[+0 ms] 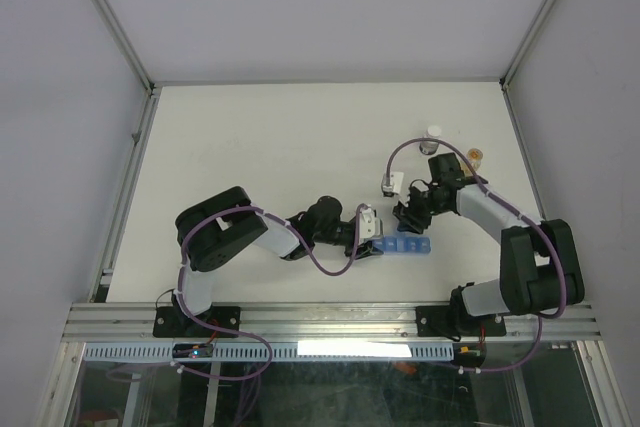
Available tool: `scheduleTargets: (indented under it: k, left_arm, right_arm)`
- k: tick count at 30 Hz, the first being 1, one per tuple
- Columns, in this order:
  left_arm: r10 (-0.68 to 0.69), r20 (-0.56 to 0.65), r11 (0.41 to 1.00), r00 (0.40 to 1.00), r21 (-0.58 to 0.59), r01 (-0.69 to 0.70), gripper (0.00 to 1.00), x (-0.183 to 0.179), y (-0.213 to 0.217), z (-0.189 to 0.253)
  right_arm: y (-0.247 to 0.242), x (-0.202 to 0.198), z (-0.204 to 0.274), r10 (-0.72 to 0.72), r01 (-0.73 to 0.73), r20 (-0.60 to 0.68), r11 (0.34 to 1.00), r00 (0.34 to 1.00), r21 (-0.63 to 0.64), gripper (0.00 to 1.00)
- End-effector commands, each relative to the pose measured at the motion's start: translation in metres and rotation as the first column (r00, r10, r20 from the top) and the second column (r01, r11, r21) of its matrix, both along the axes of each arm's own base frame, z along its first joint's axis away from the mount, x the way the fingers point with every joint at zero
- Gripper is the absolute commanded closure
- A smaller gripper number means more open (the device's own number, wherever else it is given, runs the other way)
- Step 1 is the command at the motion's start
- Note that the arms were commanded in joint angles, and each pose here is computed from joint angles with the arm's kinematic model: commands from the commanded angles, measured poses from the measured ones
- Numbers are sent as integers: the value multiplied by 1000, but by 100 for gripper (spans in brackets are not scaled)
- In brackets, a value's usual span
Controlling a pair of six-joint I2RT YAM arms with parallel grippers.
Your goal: Sort the pills into containers
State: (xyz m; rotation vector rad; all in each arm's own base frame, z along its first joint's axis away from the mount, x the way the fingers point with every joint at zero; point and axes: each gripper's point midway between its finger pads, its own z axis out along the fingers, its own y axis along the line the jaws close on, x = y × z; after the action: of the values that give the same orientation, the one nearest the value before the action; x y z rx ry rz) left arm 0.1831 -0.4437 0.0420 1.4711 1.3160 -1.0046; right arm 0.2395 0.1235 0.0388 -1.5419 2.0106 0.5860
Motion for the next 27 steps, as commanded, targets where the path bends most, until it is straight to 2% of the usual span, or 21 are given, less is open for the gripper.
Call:
scheduleTargets:
  k: [1,6,9,12,16,19,23,27]
  left_arm:
    - [15,67,995,998,-101,-8,100,4,-10,38]
    - [61,68,993,996,-103,-54,99,12,-9,39]
    - [103,61,990,993,-107,-96,93,19,-9,40]
    - [152,42,984,987,-99,-147,75,28,-10,39]
    - [210,30,973,977,-110,-205,33,37,-10,43]
    - [250,31,960,968,-138,-244,14,42,-6,56]
    - [284,36,941,958,-204,-271,1,41,4,89]
    - [309,-54,912,950,-267,-311,1,42,15,129]
  right_arm:
    - [4,11,5,-35,35,3,999,999,-10,55]
    - [9,21,56,-118,122,-36,983,992,134,49]
    - [5,23,91,-145,141,-1,961,989,238,46]
    - [-2,27,118,-207,179,58,932,977,316,41]
    - [-14,34,137,-307,256,89,896,947,364,38]
    - [-21,37,148,-354,294,95,875,930,385,37]
    - [-25,39,166,-397,324,98,849,913,418,37]
    - [-24,41,191,-439,351,91,813,894,465,36]
